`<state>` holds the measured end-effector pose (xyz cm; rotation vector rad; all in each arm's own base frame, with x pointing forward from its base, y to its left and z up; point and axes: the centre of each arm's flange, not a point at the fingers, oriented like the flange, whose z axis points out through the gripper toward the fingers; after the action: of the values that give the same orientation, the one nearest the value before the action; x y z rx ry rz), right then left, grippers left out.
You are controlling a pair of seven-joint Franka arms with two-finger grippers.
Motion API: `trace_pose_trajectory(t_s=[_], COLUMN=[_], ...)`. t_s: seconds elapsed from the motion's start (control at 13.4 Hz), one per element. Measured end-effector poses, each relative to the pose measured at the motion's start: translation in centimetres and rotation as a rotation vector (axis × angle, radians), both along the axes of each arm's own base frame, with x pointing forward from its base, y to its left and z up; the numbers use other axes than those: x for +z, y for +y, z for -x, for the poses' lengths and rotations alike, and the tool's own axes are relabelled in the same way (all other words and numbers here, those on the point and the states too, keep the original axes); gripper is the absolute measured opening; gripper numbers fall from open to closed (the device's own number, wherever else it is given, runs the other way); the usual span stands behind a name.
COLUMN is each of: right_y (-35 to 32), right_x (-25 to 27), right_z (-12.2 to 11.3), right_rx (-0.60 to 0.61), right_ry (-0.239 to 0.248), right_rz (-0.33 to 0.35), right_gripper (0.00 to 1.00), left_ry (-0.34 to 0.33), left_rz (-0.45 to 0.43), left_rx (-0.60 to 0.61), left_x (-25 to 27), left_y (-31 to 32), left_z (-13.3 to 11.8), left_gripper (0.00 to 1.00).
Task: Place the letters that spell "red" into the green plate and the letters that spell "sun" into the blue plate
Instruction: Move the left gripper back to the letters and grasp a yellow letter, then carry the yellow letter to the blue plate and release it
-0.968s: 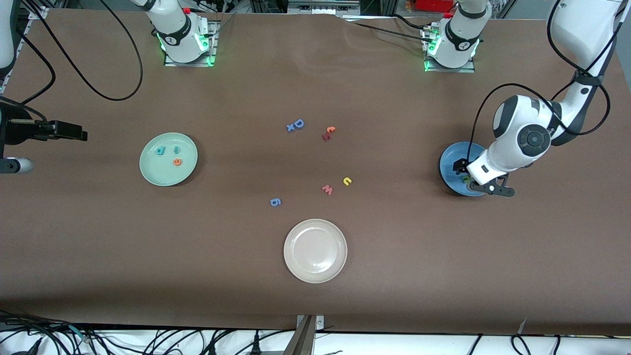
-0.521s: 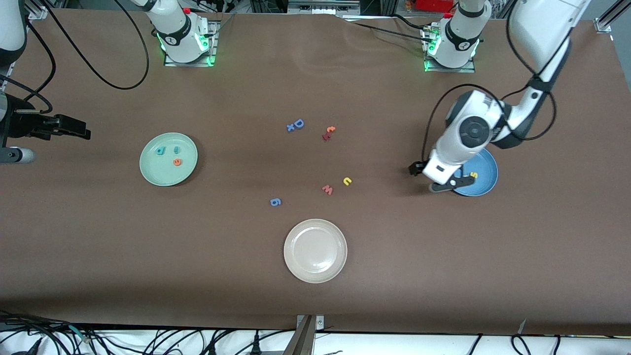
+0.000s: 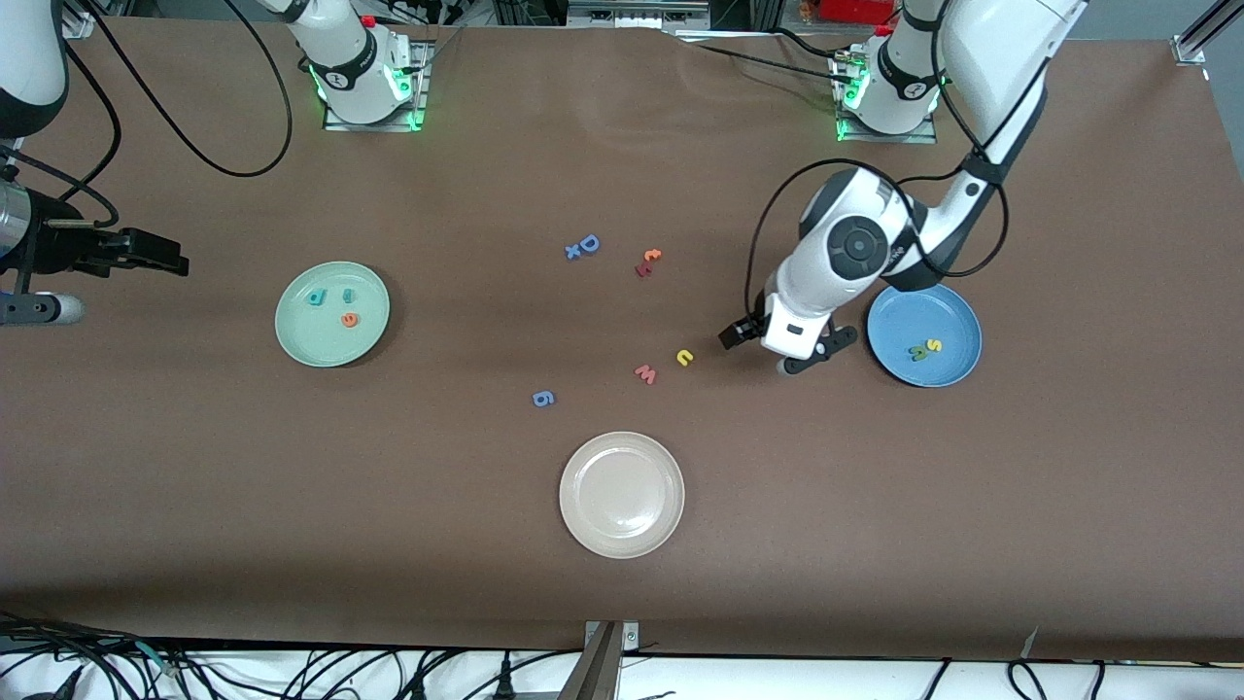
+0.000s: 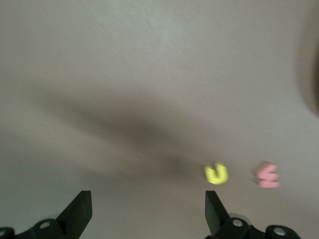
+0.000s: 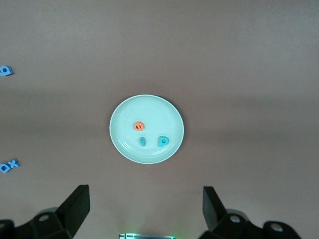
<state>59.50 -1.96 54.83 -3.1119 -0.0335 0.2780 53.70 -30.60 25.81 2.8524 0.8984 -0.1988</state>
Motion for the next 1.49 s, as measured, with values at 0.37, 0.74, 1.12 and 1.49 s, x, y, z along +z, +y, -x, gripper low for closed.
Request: trace_pose_trajectory(t_s=[0.37,0.74,1.12,1.49], right_y=[0.3,0.3,0.3,0.3], right_x=[-0.1,-0.5,-0.6,-0.6], right_z=[0.0,0.1,0.1,0.1], right_rx=[-0.004,-0.006,-0.008,-0.009], right_ry=[0.002,0.012,0.014,0.014], right_rz=[0.002,0.002,0.003,0.003], right_gripper=[1.0,1.0,1.0,1.0], left_ry=[0.02,-0.04,-0.087,-0.094], left_rz=[0.004,-0.038,-0.091,-0.108], left_rx=[0.14,0.149,0.136,0.141], left_x=[-3.1,-6.3,-7.3,-8.0], left_y=[-6.4,-8.1,-8.6,-9.5], left_z=[0.5,1.5,2.0,2.4], left_gripper=[1.0,1.0,1.0,1.0])
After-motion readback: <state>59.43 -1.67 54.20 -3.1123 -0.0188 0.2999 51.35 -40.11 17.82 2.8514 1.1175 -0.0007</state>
